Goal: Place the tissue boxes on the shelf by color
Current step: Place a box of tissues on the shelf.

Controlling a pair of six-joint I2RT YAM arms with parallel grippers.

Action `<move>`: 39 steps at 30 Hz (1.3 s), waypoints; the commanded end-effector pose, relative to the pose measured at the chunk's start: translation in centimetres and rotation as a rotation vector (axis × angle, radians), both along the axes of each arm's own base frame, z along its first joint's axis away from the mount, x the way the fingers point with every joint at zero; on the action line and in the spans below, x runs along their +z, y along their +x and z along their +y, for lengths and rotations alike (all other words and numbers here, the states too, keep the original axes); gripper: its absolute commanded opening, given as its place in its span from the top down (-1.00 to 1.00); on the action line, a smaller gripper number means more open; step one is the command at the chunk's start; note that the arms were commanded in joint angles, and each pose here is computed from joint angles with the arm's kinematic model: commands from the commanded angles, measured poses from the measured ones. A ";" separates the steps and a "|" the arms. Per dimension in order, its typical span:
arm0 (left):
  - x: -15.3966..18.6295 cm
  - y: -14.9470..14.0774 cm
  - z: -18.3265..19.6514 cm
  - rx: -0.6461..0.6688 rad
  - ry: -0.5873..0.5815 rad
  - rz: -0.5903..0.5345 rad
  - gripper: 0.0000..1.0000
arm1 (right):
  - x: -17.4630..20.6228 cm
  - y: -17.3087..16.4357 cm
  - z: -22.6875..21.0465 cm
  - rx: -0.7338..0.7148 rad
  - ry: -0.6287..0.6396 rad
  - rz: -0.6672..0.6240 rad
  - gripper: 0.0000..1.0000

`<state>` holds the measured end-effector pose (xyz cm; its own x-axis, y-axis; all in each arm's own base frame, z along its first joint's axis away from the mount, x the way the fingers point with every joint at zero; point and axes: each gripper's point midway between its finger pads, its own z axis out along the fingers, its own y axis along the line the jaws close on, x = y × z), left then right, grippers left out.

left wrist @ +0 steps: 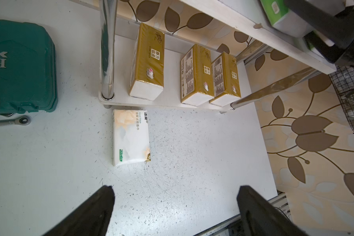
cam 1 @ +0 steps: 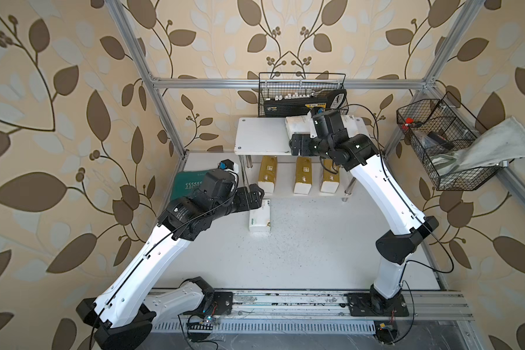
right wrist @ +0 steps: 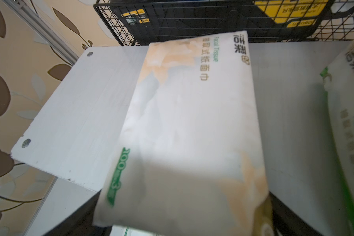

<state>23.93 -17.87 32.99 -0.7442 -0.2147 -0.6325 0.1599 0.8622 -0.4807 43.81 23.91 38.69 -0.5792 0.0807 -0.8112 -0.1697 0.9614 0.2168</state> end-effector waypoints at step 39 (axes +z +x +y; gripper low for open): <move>0.9 -0.5 -0.2 -0.026 -0.033 -0.038 -0.98 | 0.1 0.7 -0.3 -0.108 0.074 -0.035 -0.78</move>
